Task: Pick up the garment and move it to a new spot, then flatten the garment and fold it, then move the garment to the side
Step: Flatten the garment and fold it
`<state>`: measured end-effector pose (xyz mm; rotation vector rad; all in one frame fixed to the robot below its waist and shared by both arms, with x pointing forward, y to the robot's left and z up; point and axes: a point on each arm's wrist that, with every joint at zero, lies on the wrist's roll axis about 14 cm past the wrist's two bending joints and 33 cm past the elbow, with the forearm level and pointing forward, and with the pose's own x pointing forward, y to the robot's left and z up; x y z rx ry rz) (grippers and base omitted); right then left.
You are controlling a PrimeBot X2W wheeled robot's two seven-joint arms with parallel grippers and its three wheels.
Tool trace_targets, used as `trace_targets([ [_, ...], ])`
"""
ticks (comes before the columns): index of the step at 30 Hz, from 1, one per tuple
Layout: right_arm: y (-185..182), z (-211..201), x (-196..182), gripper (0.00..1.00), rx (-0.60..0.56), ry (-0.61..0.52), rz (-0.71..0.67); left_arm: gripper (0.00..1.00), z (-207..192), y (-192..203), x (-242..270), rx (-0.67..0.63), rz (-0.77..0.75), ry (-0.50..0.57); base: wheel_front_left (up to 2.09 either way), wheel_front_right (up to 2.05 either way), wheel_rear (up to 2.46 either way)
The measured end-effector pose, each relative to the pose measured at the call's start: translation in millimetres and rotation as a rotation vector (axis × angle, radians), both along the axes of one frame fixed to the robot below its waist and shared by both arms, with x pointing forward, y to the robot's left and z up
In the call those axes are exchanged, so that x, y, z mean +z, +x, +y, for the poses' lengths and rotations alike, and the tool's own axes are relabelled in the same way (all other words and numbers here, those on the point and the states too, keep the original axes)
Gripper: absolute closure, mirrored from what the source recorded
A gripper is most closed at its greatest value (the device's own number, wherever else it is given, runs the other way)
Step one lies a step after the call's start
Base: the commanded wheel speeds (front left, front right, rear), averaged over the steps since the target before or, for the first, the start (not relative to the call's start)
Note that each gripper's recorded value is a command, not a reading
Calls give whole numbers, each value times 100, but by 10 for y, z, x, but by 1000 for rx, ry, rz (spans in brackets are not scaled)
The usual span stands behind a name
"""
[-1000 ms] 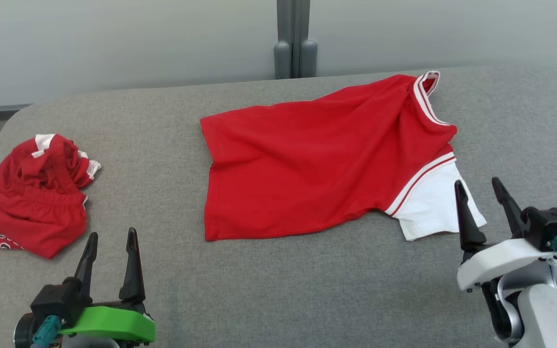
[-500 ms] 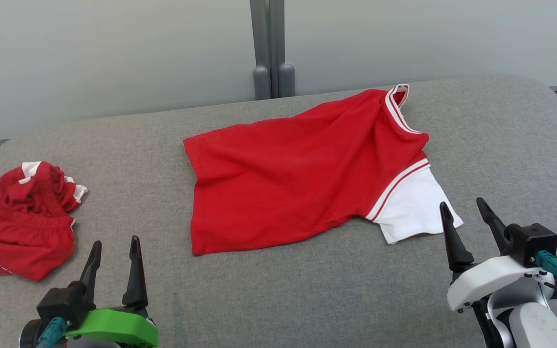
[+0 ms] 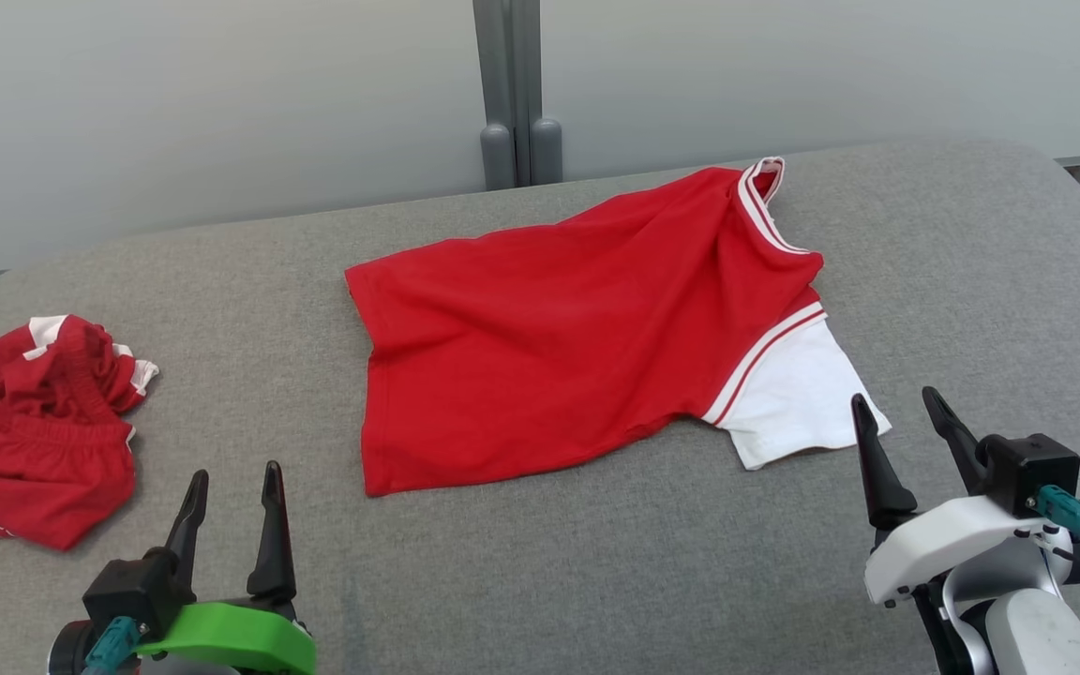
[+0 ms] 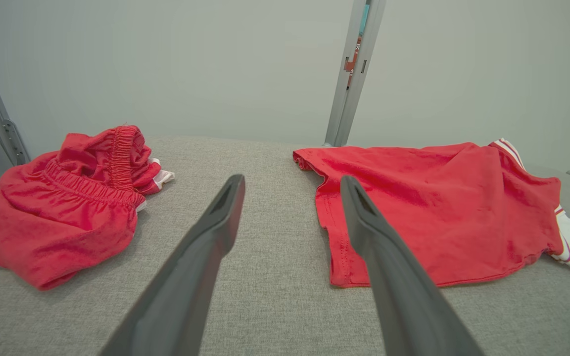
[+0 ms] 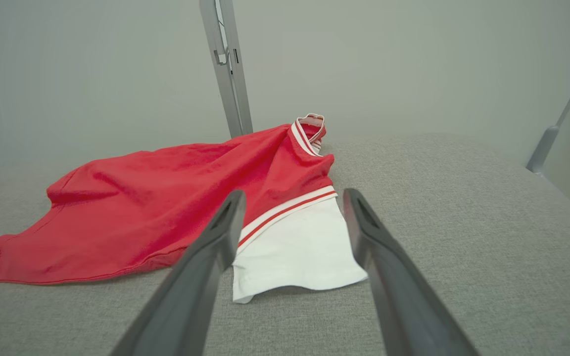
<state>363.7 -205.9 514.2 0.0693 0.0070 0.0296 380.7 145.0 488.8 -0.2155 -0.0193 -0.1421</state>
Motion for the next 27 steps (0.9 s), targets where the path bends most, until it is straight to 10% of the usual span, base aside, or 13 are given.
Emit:
trace_targets([
  [27,684,-484,-1207,0,-106,14,603,0,-658,397,-1296,-201,564,24,0,0,0],
])
